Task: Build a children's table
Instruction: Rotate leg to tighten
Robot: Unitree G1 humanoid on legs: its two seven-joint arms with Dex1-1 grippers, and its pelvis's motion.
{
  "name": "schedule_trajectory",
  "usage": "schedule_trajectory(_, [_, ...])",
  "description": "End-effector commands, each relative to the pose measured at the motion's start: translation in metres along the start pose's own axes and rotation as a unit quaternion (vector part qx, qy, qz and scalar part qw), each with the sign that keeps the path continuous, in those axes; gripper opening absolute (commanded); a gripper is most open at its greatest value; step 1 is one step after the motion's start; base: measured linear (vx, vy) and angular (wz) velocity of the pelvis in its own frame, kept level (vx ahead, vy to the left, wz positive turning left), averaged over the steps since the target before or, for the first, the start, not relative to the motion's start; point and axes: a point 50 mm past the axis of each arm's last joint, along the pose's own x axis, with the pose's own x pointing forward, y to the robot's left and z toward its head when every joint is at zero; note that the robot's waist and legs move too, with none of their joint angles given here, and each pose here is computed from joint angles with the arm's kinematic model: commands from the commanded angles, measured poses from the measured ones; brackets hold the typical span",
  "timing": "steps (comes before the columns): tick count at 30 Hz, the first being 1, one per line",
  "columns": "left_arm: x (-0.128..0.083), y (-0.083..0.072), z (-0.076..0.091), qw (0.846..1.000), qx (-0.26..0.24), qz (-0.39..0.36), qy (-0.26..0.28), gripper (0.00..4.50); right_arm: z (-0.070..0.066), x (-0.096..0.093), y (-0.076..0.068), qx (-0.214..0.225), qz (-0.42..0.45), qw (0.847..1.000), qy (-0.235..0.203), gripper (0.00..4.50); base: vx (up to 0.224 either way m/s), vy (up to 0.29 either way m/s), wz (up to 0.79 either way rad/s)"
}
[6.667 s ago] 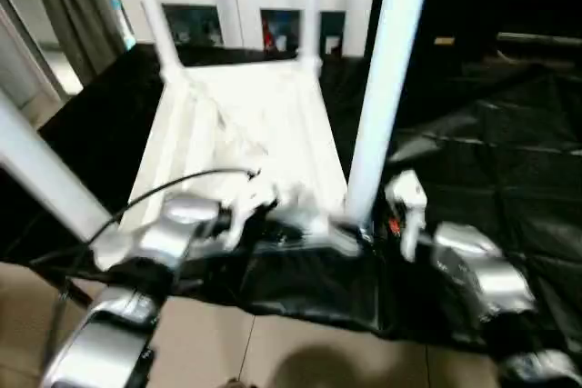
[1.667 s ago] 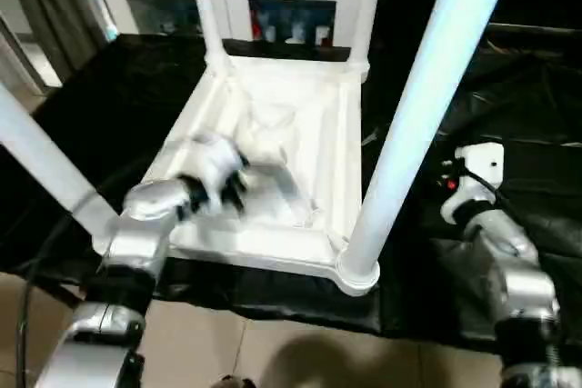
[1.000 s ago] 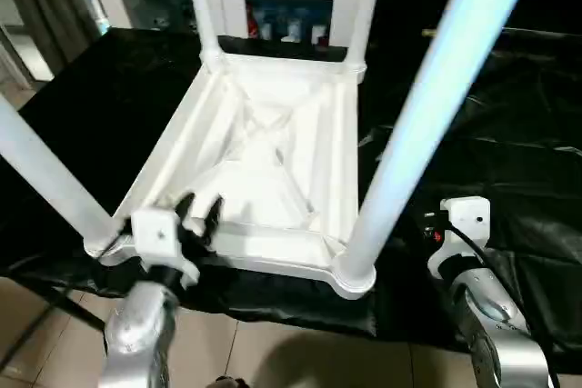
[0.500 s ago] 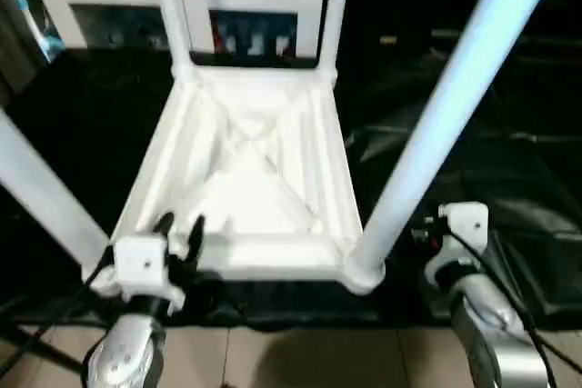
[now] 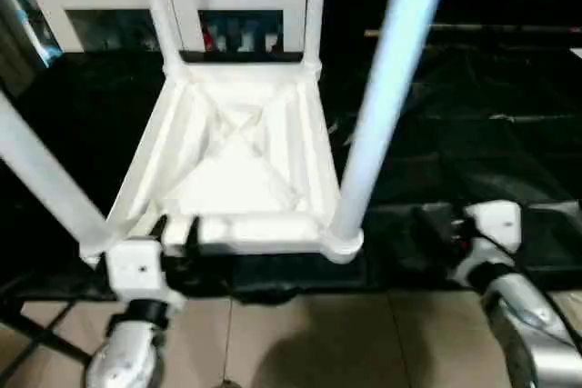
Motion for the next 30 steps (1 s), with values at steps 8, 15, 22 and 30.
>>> schedule_trajectory(8, [-0.011,0.007,0.001,0.999,-0.043,-0.012,-0.018,2.44,0.003,-0.019,0.017,0.000,0.177,0.984,0.014,3.51,-0.013,0.024,0.00])
schedule_trajectory(15, [-0.058,0.020,-0.010,0.993,-0.117,0.021,-0.020,3.16,0.005,-0.020,0.013,0.007,0.218,0.976,0.018,3.77,0.000,0.000,0.00])
schedule_trajectory(22, [-0.083,0.032,-0.022,0.991,-0.073,0.105,-0.027,3.59,0.005,-0.020,0.031,0.026,0.313,0.949,0.033,4.23,0.000,0.000,0.00])
schedule_trajectory(30, [-0.066,0.052,-0.024,0.991,-0.055,0.117,-0.041,4.36,0.005,-0.014,0.038,0.034,0.358,0.933,0.037,4.50,0.000,0.000,0.00])
